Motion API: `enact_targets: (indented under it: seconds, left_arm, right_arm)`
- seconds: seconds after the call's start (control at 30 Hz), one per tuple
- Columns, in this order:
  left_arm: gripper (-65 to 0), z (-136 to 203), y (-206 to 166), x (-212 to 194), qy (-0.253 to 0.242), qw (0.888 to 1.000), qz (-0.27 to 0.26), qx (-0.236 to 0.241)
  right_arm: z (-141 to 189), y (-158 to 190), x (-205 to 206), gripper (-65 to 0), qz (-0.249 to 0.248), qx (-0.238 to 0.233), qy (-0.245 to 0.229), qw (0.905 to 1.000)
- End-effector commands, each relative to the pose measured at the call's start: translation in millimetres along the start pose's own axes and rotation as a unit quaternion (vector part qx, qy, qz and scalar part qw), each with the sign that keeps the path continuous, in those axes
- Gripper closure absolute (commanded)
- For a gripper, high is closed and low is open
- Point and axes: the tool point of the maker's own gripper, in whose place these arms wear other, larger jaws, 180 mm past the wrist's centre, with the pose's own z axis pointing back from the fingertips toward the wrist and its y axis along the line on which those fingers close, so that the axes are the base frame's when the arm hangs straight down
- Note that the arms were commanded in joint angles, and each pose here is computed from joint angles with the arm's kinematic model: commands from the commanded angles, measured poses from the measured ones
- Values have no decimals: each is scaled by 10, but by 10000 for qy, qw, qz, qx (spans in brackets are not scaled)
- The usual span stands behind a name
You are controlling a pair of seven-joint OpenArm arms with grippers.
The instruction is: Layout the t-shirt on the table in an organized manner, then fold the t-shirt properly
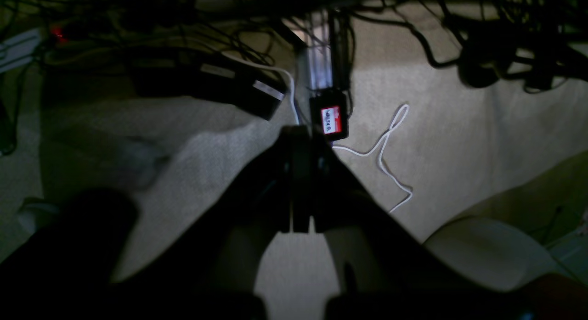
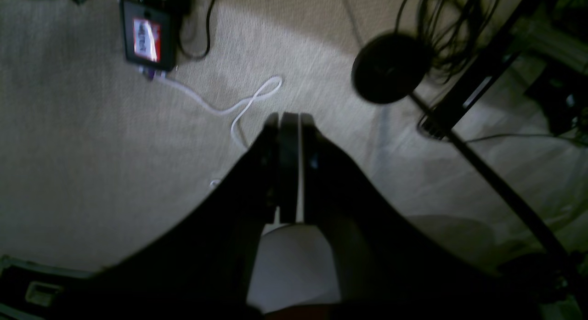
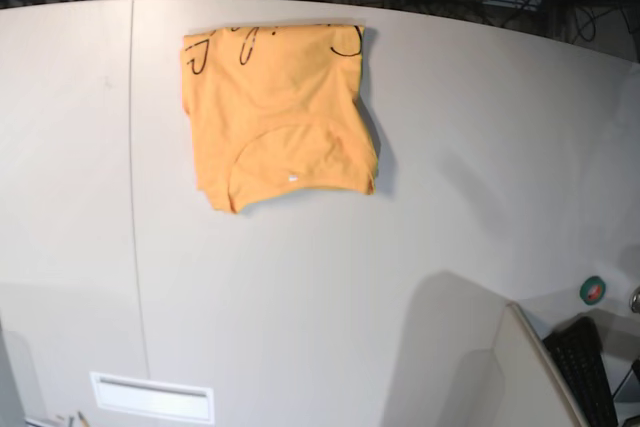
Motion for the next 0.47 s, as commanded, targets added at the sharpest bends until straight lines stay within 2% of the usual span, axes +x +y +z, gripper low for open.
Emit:
enact_targets:
  seconds: [0.0, 0.17, 0.43]
  left_arm:
    - [0, 35, -100, -160, 149, 9998, 53, -107]
    - [0, -11, -137, -83, 78, 9999, 33, -149]
    - [0, -140, -405, 9, -40, 9993, 152, -339]
  right_arm:
    - [40, -21, -124, 0, 5, -25, 88, 10000]
    - [8, -30, -25, 0, 26, -25, 2, 10000]
    - [-73, -137, 209, 0, 30, -112, -167, 9998]
